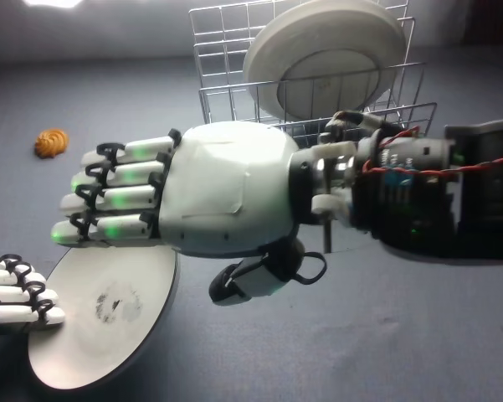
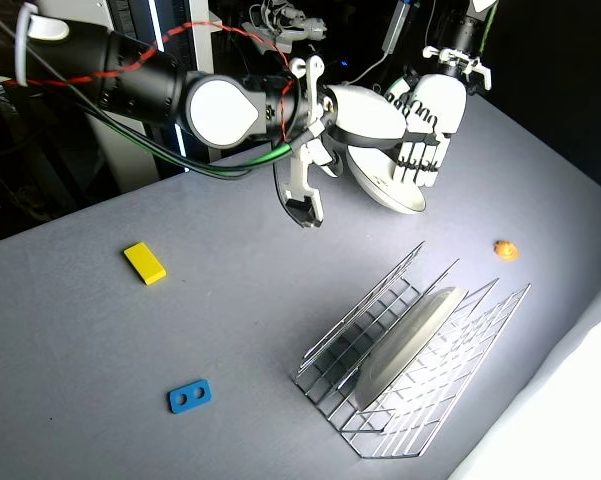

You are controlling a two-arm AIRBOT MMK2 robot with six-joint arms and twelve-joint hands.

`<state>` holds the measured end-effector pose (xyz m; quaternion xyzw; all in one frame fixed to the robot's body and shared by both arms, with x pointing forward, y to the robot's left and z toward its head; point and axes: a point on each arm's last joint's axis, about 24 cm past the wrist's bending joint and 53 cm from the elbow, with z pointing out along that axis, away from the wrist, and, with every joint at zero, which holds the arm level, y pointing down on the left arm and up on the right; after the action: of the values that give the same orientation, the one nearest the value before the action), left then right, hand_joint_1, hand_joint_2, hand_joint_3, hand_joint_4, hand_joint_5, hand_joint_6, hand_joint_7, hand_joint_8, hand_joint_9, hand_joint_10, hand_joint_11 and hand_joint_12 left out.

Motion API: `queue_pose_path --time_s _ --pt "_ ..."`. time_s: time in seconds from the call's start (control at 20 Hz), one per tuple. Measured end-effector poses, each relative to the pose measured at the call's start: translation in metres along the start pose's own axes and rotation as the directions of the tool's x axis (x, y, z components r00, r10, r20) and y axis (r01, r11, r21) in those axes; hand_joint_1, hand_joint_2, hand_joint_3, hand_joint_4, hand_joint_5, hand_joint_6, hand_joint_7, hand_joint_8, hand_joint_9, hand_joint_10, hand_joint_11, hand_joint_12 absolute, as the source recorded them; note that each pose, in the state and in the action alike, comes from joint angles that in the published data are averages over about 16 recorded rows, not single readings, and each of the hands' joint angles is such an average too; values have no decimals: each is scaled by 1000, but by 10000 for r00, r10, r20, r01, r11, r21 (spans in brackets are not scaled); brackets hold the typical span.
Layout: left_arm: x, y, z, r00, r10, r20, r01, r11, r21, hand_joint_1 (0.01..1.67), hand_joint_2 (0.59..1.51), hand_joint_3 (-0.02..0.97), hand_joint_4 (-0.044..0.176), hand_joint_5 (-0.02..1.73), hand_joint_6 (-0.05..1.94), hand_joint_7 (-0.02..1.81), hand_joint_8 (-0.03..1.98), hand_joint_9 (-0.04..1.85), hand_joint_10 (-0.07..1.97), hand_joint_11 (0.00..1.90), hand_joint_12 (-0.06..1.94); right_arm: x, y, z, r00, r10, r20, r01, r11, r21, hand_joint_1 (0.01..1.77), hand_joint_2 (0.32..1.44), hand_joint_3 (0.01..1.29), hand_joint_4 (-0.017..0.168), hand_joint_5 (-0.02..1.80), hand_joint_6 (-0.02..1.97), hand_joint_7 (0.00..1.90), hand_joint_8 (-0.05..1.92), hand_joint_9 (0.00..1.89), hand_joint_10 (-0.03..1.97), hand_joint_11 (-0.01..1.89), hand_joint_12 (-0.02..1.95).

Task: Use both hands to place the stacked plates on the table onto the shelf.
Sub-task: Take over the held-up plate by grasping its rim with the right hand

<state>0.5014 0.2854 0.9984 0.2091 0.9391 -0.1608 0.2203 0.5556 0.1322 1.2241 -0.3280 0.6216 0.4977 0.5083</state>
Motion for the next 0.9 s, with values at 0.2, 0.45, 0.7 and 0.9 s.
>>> queue_pose_path --time_s 0.2,0.45,0.7,0.9 --pt "1 1 0 10000 -3 -24 3 10000 -8 22 1074 19 -3 35 -5 -11 -14 -12 -24 15 -5 18 -5 11 9995 -26 -300 30 9999 130 1146 936 15 2 21 19 11 13 18 13 23 44" --pt "1 1 -1 10000 -2 -29 2 10000 -2 22 1072 19 -3 34 -3 -11 -14 -13 -24 15 -5 34 -8 25 9985 -139 -532 148 9997 172 1166 948 15 2 21 20 11 13 19 13 34 26" --pt "1 2 -1 10000 0 -30 0 10000 4 22 1072 20 -3 32 0 -11 -14 -13 -24 15 -5 47 -6 36 9970 -320 -705 327 9994 94 1192 942 15 2 40 20 30 12 34 13 33 213" --pt "0 2 -1 10000 -7 -25 7 10000 11 22 1076 20 -3 32 0 -11 -14 -13 -24 15 -5 58 -6 45 9955 -455 -831 460 9989 41 1196 936 15 2 85 20 87 13 87 13 33 434"
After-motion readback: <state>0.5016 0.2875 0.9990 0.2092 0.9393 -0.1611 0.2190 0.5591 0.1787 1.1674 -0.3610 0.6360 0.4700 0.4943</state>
